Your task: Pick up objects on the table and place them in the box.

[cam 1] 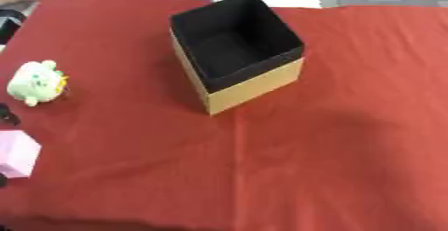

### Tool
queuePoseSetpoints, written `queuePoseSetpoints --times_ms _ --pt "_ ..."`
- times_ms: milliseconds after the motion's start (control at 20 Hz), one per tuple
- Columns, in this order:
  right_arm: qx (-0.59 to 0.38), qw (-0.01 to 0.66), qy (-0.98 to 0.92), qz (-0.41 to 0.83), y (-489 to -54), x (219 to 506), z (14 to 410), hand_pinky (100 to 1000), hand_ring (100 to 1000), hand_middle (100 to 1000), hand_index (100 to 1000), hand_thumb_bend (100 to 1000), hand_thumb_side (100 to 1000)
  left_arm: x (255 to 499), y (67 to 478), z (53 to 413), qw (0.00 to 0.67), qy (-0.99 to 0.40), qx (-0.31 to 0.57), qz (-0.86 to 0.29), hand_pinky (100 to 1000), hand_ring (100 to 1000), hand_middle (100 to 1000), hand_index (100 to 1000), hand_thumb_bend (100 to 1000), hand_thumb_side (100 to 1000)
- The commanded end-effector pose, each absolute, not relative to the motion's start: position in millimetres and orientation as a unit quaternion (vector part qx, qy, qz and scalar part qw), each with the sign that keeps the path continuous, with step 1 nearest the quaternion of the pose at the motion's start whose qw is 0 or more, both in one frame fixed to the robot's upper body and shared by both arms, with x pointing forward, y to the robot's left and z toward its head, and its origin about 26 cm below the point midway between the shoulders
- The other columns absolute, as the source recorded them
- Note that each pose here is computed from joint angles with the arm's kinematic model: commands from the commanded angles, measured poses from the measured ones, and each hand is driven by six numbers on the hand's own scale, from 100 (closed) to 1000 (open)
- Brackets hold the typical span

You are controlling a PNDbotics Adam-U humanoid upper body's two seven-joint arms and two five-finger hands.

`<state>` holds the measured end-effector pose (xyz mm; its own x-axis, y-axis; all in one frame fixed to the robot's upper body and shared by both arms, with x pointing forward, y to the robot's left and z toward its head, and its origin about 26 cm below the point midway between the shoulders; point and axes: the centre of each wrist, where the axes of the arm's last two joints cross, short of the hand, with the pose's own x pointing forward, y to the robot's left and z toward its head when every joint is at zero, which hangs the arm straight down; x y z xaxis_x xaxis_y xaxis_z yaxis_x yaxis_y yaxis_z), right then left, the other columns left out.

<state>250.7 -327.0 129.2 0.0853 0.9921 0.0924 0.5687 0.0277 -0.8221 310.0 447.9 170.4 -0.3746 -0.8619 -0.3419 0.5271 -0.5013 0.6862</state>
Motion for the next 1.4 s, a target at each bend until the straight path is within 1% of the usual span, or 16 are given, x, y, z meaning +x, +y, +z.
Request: queuePoseSetpoints --times_ms 50,250,350,450,550,650,750,800,850,900,950,1000,1100,1250,1400 --pt "-0.639 0.359 -0.621 0.279 -326 251 137 515 482 509 690 100 100 311 452 180 0.420 -0.207 0.335 -0.818 854 824 785 896 897 757" --pt "-0.639 0.359 -0.621 0.278 -326 251 137 513 482 508 690 100 100 312 451 179 0.420 -0.207 0.336 -0.817 838 807 765 884 902 737" --pt "-0.638 0.359 -0.622 0.278 -326 251 137 513 481 508 690 100 100 312 451 178 0.420 -0.207 0.339 -0.816 814 787 744 866 911 727" --pt "-0.638 0.360 -0.622 0.277 -326 251 137 512 481 508 690 100 100 313 451 176 0.423 -0.211 0.343 -0.812 789 761 715 825 904 720" --pt "-0.638 0.360 -0.622 0.277 -326 251 137 512 481 508 690 100 100 314 450 175 0.423 -0.215 0.347 -0.809 768 729 675 784 889 691" --pt "-0.638 0.360 -0.623 0.276 -326 251 137 511 480 507 690 100 100 314 450 173 0.424 -0.222 0.348 -0.806 726 657 605 735 821 644" --pt "-0.637 0.361 -0.623 0.276 -326 251 137 510 480 507 690 100 100 315 450 172 0.426 -0.231 0.344 -0.804 689 614 568 700 751 595" --pt "-0.637 0.361 -0.623 0.275 -326 251 137 510 480 507 690 100 100 315 451 171 0.427 -0.235 0.342 -0.804 664 592 548 684 680 574" --pt "-0.637 0.361 -0.623 0.275 -326 251 137 510 480 507 690 100 100 315 451 170 0.428 -0.240 0.338 -0.803 662 591 547 682 673 573" --pt "-0.637 0.362 -0.623 0.275 -326 251 137 510 480 507 690 100 100 315 451 171 0.429 -0.245 0.334 -0.803 651 582 540 675 617 574" --pt "-0.637 0.362 -0.623 0.275 -326 251 136 510 480 507 690 100 100 315 450 171 0.430 -0.249 0.329 -0.803 647 579 539 674 594 587" --pt "-0.637 0.362 -0.622 0.275 -326 251 136 510 480 507 690 100 100 315 450 172 0.431 -0.253 0.324 -0.803 645 579 540 675 576 608" --pt "-0.638 0.362 -0.622 0.275 -326 251 136 510 479 507 690 100 100 315 449 177 0.433 -0.258 0.318 -0.803 643 578 540 676 567 608" --pt "-0.638 0.362 -0.621 0.275 -326 251 136 510 479 507 690 100 100 316 444 193 0.426 -0.273 0.322 -0.800 646 581 545 682 539 570" --pt "-0.639 0.361 -0.621 0.276 -326 251 136 510 479 507 689 100 100 316 436 210 0.416 -0.288 0.328 -0.798 649 584 549 686 535 555"
